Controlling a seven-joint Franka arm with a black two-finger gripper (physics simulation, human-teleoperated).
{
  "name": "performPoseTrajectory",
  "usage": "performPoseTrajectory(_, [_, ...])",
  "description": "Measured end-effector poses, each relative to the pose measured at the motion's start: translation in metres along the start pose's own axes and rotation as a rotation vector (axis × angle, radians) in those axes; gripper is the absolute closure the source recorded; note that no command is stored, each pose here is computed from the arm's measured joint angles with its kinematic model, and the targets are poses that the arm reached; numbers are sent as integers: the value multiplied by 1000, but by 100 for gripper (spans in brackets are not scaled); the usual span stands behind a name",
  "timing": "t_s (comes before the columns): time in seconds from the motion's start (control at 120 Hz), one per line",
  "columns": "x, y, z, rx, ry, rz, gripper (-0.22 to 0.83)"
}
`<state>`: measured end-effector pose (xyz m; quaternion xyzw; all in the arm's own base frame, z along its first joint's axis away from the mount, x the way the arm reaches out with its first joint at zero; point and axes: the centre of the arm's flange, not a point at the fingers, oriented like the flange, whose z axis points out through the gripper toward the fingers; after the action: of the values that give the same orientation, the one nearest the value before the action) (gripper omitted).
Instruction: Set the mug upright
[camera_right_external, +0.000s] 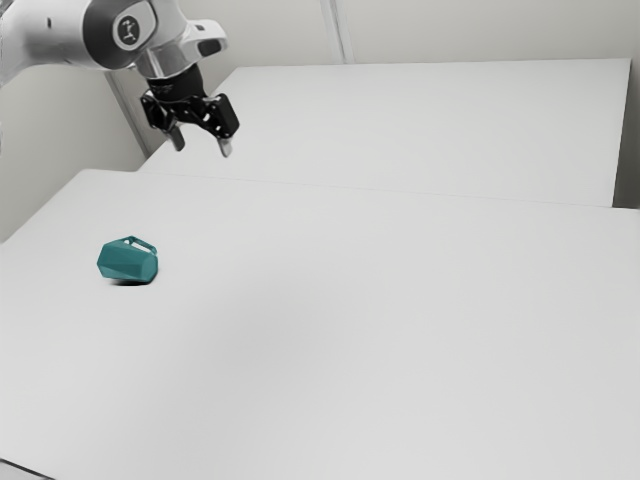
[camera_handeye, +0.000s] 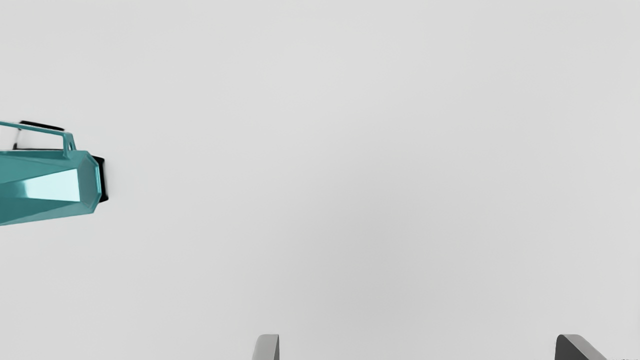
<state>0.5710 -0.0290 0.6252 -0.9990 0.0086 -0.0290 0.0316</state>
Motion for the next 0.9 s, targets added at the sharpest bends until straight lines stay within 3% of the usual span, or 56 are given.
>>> performPoseTrajectory(0.5, [-6, 7, 3, -22, -7, 3, 0])
performPoseTrajectory(0.708, [-21, 6, 44, -86, -86, -31, 0])
performPoseTrajectory(0.9, [-16, -11, 74, -168, -86, 3, 0])
